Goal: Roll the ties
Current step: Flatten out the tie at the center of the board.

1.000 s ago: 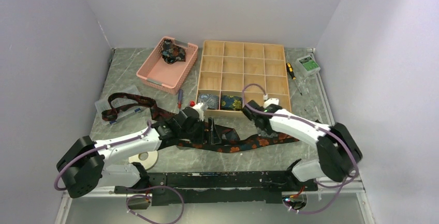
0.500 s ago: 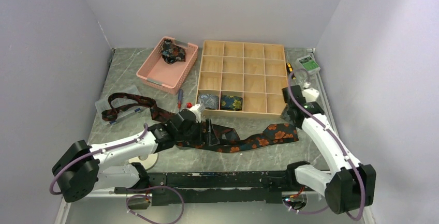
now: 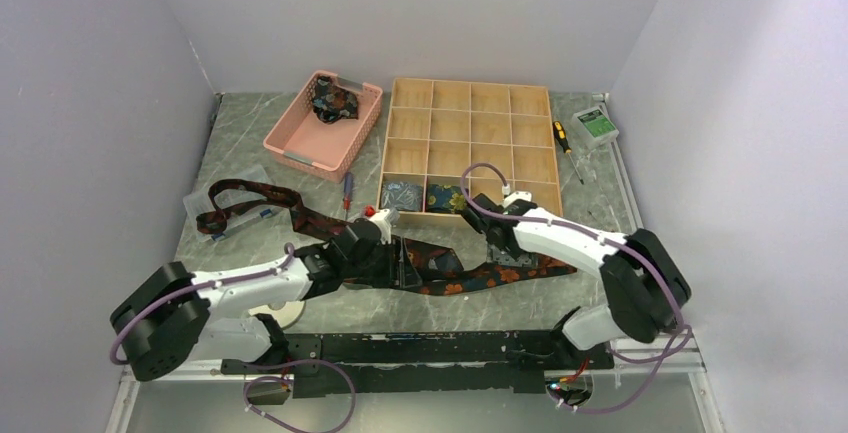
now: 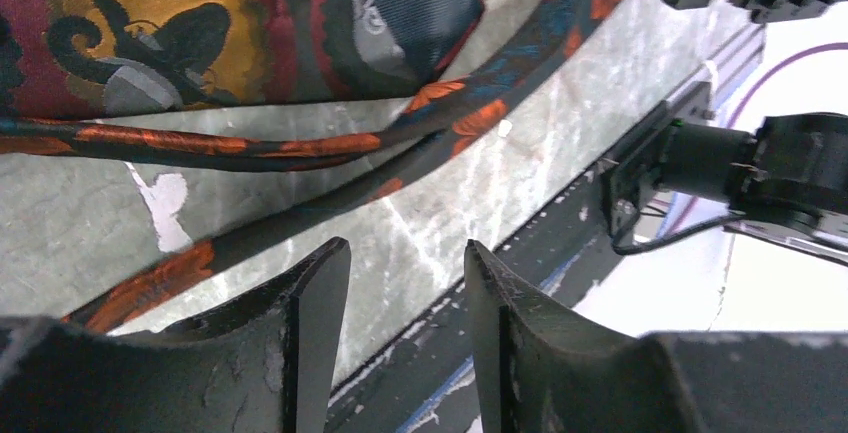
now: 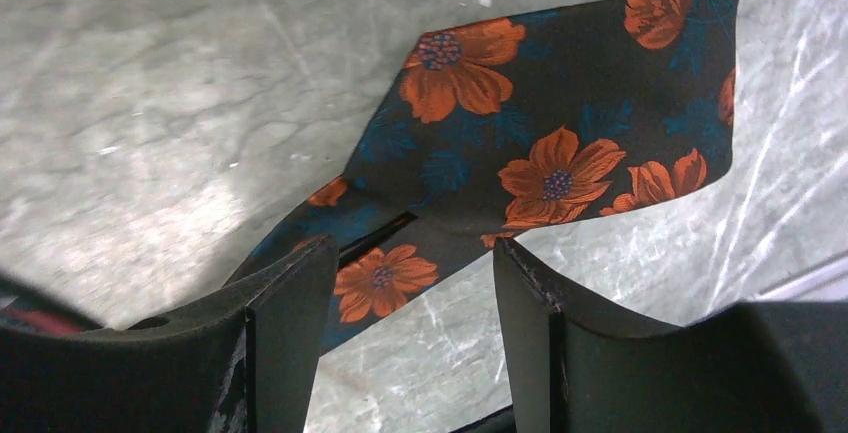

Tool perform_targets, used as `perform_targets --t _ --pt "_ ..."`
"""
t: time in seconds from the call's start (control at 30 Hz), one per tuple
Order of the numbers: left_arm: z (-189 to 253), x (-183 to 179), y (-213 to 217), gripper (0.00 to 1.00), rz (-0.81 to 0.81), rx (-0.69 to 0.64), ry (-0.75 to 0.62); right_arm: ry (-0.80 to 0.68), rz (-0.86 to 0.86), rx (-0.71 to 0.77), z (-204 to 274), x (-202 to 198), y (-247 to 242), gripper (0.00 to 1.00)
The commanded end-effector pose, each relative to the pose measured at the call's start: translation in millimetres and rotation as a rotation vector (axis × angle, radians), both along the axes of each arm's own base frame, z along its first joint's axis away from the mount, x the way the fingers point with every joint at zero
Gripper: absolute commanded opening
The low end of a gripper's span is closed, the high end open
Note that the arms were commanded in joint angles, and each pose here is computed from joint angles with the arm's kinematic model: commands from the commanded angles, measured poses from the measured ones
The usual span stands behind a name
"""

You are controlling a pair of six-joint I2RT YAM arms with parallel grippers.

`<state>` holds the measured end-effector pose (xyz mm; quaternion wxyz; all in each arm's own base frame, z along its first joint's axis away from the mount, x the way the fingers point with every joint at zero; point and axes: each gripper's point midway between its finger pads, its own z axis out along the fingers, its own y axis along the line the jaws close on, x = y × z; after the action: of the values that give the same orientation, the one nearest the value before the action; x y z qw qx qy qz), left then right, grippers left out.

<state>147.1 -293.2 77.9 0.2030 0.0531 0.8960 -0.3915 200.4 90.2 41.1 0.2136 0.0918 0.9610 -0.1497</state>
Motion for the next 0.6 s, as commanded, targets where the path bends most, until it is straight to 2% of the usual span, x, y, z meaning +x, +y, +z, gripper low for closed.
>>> perform_targets --t 0.0,0.1,0.27,0.33,0.5,0.57 --pt "-10 6 -13 0.50 -0.025 0.016 0.005 0.002 -0.064 -0.103 -2 3 -14 0.62" --pt "-26 8 -16 0.46 -0.030 0.054 0.038 0.011 -0.074 -0.104 -8 5 -13 0.63" --pt "-44 9 -14 0.34 -0.013 0.097 0.072 0.049 -0.099 -0.133 -23 6 -20 0.58" --pt "-48 9 -11 0.29 -0.003 0.116 0.075 0.051 -0.108 -0.133 -27 7 -21 0.50" --pt "-52 11 -4 0.17 0.023 0.141 0.069 0.009 -0.123 -0.126 -20 12 -23 0.23" --pt "-55 12 0 0.11 0.037 0.160 0.070 -0.012 -0.129 -0.122 -14 13 -25 0.15"
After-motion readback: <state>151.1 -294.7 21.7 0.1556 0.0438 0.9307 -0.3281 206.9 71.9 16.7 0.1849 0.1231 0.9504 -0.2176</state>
